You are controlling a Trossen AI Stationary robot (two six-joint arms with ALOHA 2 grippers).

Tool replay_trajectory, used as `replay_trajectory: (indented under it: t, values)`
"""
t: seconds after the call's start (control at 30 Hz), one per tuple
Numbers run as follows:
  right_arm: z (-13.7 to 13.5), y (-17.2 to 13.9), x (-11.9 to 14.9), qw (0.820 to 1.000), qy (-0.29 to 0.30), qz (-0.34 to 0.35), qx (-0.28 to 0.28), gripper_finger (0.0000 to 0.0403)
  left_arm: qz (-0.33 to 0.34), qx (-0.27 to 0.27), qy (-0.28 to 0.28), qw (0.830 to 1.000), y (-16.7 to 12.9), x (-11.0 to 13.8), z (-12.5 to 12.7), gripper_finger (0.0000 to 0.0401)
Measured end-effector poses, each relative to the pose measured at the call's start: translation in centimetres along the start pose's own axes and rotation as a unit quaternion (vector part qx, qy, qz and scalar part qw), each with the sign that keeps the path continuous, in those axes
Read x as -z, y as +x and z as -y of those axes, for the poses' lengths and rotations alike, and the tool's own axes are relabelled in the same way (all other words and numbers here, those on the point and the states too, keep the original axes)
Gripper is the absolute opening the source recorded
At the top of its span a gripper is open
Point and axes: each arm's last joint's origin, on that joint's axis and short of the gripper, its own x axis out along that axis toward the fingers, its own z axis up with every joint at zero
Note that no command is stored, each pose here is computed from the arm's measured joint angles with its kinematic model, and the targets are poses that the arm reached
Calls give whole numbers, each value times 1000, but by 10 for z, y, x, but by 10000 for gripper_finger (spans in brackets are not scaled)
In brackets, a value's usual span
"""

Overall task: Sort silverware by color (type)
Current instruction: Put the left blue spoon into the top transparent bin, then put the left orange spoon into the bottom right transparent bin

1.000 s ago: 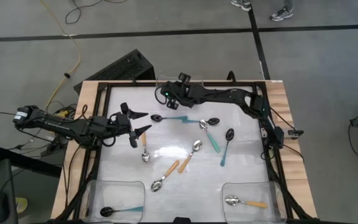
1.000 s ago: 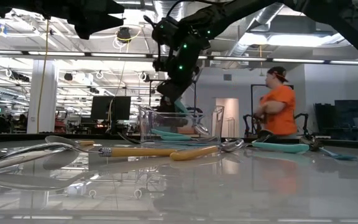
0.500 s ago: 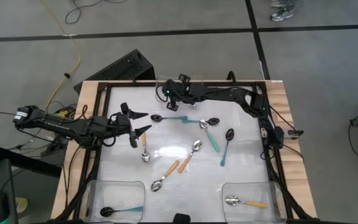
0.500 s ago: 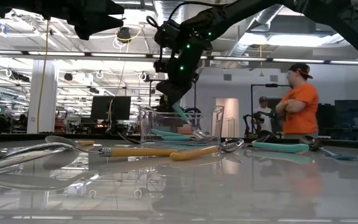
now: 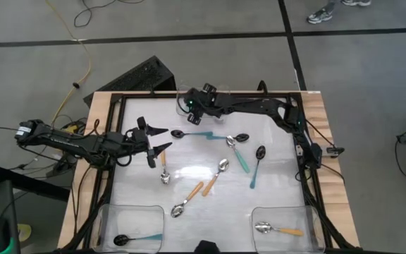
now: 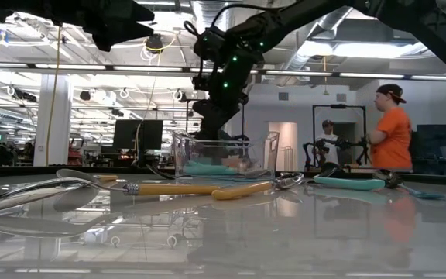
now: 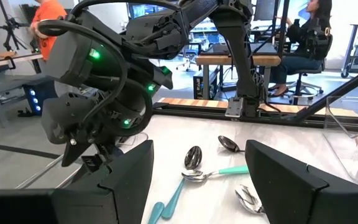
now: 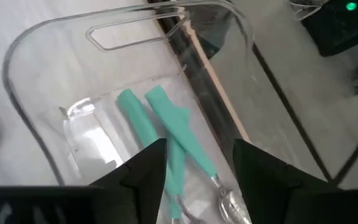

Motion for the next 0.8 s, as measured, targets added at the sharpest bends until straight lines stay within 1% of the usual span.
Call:
replay_trajectory:
  t: [0.07, 0.17, 0.23, 0.33, 0.43, 0.57, 0.7, 0.8]
  values:
    - [0, 0, -1, 1000, 2, 5, -12, 210, 0, 0, 0, 1000, 0, 0, 0, 243]
    - [-2, -1, -3, 1000, 5, 16, -15, 210, 0, 0, 0, 1000, 0, 0, 0, 243]
    - [1, -6, -6, 999, 6, 22, -24, 210, -1, 0, -1, 1000, 0, 0, 0, 243]
    - [4, -23, -18, 998, 10, 55, -32, 211, -2, 0, -6, 1000, 0, 0, 0, 243]
    - [10, -47, -29, 996, -2, 84, -36, 211, -3, 1, -8, 1000, 0, 1, 0, 243]
    - [21, -91, -39, 992, -25, 121, -37, 212, -5, 1, -13, 1000, 0, 1, 0, 243]
    - [45, -158, -43, 985, -19, 164, -40, 212, -7, 6, -17, 1000, 0, 1, 0, 243]
    - [62, -210, -34, 983, -23, 177, -49, 212, -7, 8, -18, 1000, 0, 1, 0, 243]
